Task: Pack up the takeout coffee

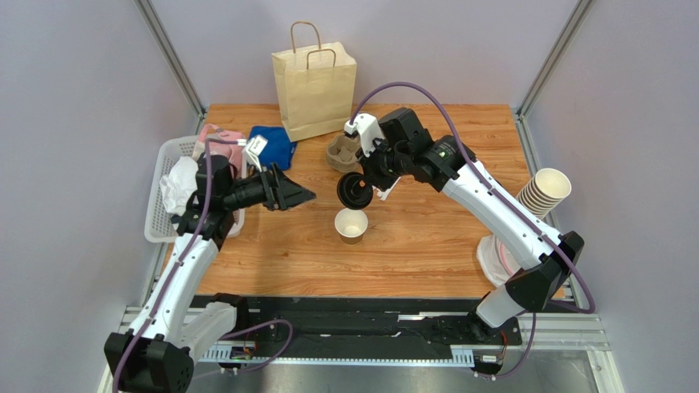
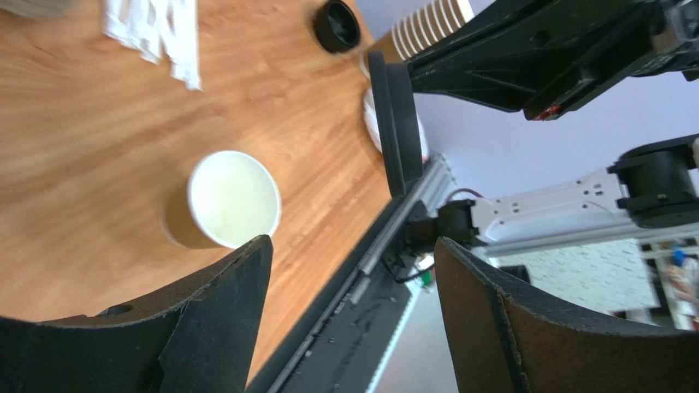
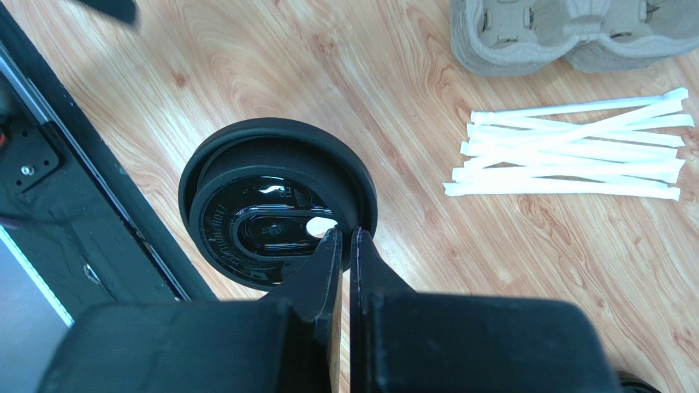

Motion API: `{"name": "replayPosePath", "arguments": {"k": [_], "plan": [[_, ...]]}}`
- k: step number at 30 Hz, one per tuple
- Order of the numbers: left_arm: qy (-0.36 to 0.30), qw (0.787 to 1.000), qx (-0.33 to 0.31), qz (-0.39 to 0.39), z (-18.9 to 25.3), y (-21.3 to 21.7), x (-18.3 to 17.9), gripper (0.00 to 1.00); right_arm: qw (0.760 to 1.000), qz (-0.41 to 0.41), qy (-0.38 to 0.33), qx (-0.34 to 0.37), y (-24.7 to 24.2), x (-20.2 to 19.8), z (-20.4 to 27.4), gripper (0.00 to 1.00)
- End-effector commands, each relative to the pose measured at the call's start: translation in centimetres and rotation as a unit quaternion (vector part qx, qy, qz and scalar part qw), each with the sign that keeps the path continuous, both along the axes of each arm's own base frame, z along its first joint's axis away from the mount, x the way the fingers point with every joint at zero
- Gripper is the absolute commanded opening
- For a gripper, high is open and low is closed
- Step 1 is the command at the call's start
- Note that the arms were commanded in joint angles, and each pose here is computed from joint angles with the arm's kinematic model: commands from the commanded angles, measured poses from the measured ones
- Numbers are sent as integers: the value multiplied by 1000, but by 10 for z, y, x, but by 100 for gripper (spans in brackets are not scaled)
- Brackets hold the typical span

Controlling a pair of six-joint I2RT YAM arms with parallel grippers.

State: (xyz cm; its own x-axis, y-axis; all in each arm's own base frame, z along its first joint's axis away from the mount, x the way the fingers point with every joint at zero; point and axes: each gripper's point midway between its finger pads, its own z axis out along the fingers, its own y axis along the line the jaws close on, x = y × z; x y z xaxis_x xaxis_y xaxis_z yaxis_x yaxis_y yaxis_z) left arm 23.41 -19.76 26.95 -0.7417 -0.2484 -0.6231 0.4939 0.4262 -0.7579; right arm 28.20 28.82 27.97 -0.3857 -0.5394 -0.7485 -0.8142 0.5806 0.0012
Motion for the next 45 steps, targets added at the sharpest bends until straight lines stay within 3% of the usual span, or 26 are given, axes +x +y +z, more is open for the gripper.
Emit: {"name": "replayPosePath", "arguments": {"k": [1,6,15,45], "plan": [[-71,996,52,-4,16,22,-5,83,999,8,8,-35,-9,-3,-12,0],[-78,993,86,23,14,32,0,86,995,7,27,-100,-7,3,-45,0],[-64,994,76,48,9,39,9,86,986,16,58,-156,9,6,-88,0],[-36,998,26,52,1,34,6,85,975,16,39,-220,26,11,-136,0]]}}
